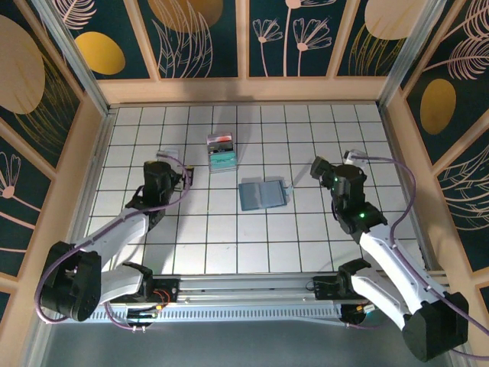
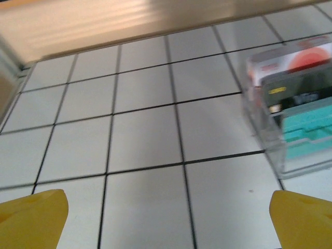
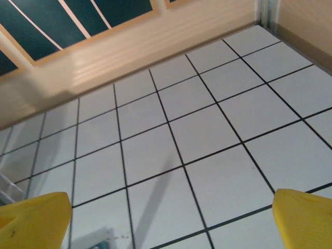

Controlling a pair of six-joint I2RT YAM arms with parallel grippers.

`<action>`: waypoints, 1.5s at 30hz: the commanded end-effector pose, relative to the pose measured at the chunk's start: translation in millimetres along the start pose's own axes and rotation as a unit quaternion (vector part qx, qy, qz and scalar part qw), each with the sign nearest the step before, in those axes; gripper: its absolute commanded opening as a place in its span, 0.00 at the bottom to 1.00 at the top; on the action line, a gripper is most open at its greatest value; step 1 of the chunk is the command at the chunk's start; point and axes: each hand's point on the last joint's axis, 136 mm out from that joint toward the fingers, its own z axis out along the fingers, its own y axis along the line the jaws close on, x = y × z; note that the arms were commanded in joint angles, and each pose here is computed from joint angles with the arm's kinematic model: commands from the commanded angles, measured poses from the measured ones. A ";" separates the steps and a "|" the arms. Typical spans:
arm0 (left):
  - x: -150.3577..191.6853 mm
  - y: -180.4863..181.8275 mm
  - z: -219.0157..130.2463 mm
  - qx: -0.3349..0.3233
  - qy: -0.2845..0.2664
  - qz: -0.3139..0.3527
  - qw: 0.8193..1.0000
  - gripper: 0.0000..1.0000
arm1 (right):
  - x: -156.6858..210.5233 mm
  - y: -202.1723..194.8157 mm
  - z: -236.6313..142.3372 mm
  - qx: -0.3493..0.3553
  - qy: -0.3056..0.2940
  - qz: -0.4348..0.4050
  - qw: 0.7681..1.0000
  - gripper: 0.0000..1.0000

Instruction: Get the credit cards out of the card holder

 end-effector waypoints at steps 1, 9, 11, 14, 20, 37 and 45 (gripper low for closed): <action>-13.4 29.4 -7.1 -0.074 -0.054 -0.065 0.994 0.99 | -20.2 -7.6 0.0 0.010 -0.072 -0.025 0.997 0.99; 6.1 43.5 -5.1 -0.109 -0.059 -0.050 0.991 0.99 | -17.6 -34.6 9.8 0.032 -0.102 -0.040 0.993 0.99; 9.6 48.4 -4.7 -0.109 -0.065 -0.056 0.990 0.99 | -17.5 -43.8 11.7 0.039 -0.107 -0.042 0.993 0.99; 6.6 56.3 -7.2 -0.106 -0.096 -0.058 0.988 0.99 | -16.4 -58.1 14.1 0.045 -0.113 -0.043 0.992 0.99; -10.9 74.7 -7.4 -0.112 -0.144 -0.060 0.981 0.99 | -22.5 -78.6 11.8 0.038 -0.145 -0.030 0.988 0.99; -0.4 76.0 13.6 -0.074 -0.175 -0.079 0.979 0.99 | -16.1 -94.7 14.7 0.001 -0.193 -0.033 0.981 0.99; 11.0 85.2 11.4 -0.077 -0.195 -0.102 0.973 0.99 | -1.6 -97.3 27.1 -0.010 -0.180 -0.030 0.983 0.99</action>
